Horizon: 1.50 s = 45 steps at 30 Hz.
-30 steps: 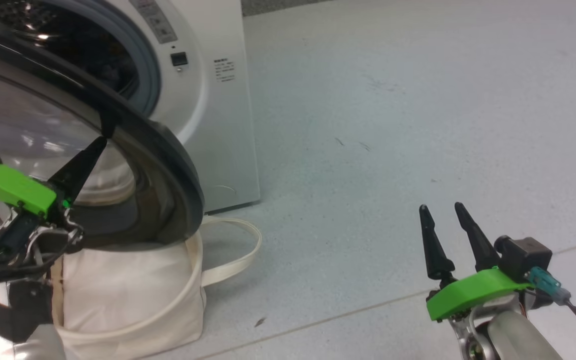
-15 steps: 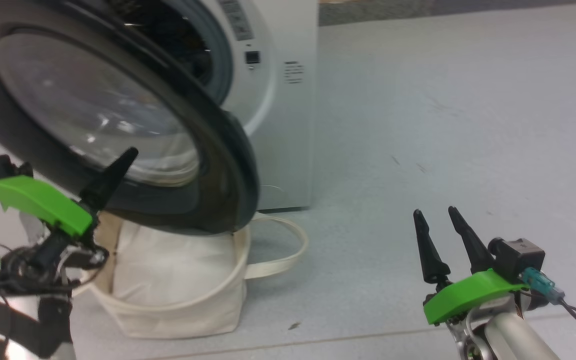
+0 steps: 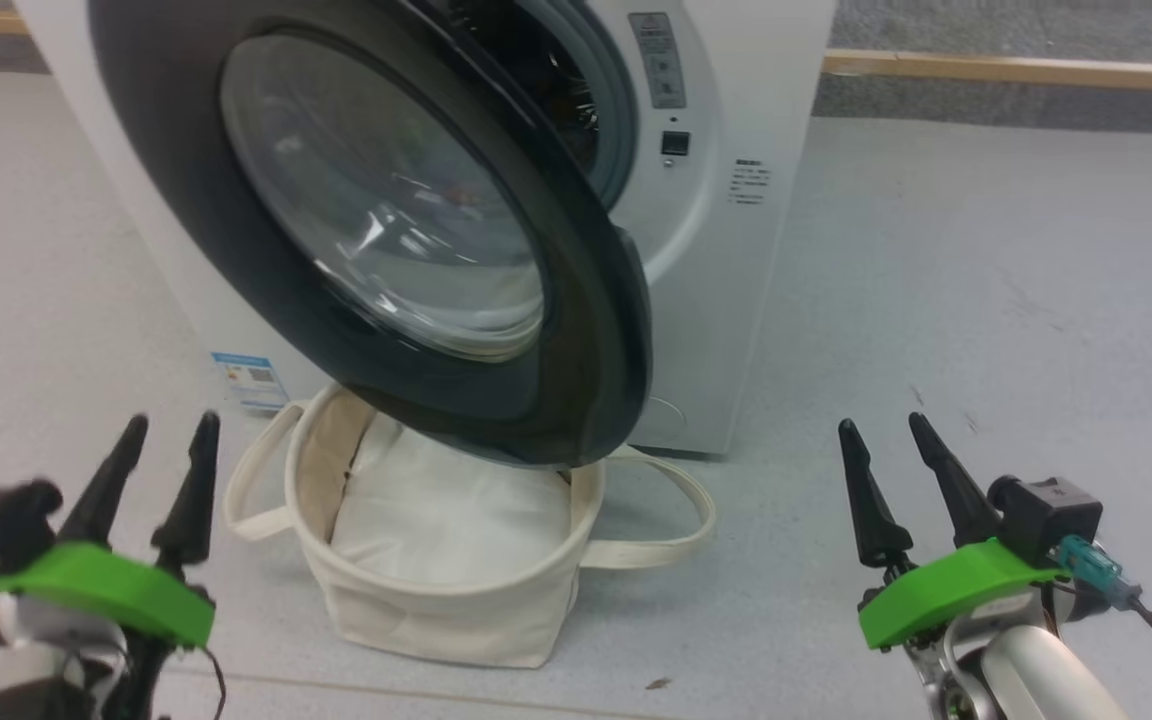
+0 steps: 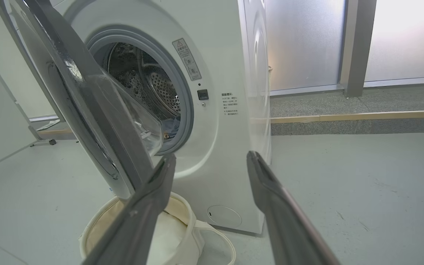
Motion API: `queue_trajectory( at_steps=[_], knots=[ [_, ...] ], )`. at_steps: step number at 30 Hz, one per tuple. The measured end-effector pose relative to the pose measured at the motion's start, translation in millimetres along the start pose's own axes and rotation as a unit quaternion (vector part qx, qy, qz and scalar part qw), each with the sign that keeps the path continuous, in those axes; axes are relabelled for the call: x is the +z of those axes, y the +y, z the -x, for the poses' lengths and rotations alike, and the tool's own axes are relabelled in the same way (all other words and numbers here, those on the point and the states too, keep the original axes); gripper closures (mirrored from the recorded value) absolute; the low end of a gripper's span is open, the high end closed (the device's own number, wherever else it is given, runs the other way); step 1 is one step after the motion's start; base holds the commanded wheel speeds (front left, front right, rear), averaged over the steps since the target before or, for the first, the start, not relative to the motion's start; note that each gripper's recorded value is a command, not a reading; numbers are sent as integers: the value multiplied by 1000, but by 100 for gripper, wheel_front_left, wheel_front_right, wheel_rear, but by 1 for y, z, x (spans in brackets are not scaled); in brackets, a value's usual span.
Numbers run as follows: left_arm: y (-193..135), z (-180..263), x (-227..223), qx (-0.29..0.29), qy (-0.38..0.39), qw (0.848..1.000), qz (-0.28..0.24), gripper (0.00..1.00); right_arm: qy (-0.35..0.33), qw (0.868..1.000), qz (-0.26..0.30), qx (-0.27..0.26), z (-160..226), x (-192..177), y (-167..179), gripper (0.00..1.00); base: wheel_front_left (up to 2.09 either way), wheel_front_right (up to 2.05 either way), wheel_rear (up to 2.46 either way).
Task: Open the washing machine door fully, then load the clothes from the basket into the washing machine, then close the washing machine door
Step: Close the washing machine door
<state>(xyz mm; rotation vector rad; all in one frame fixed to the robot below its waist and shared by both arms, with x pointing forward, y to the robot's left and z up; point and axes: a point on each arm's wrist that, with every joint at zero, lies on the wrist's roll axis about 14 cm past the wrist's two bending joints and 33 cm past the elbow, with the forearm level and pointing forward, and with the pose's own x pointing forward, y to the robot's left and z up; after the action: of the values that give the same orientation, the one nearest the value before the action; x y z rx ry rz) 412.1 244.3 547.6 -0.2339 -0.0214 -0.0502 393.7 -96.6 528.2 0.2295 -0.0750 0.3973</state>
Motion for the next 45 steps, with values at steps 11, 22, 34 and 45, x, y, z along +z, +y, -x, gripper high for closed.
queue_trajectory(
  at_steps=[11,22,34,45],
  knots=[
    [29,25,-48,51,18,998,-36,0,0,1000,2,13,-4,0,7,0,0,0,0],
    [28,18,-32,57,-9,997,-50,0,1,1000,3,6,0,0,3,0,0,0,0],
    [26,20,-28,56,-16,997,-60,0,0,1000,3,10,-1,1,5,0,0,0,0],
    [34,22,-17,67,-32,996,-54,0,1,1000,-6,19,-2,-1,12,100,0,0,0]
  ],
)
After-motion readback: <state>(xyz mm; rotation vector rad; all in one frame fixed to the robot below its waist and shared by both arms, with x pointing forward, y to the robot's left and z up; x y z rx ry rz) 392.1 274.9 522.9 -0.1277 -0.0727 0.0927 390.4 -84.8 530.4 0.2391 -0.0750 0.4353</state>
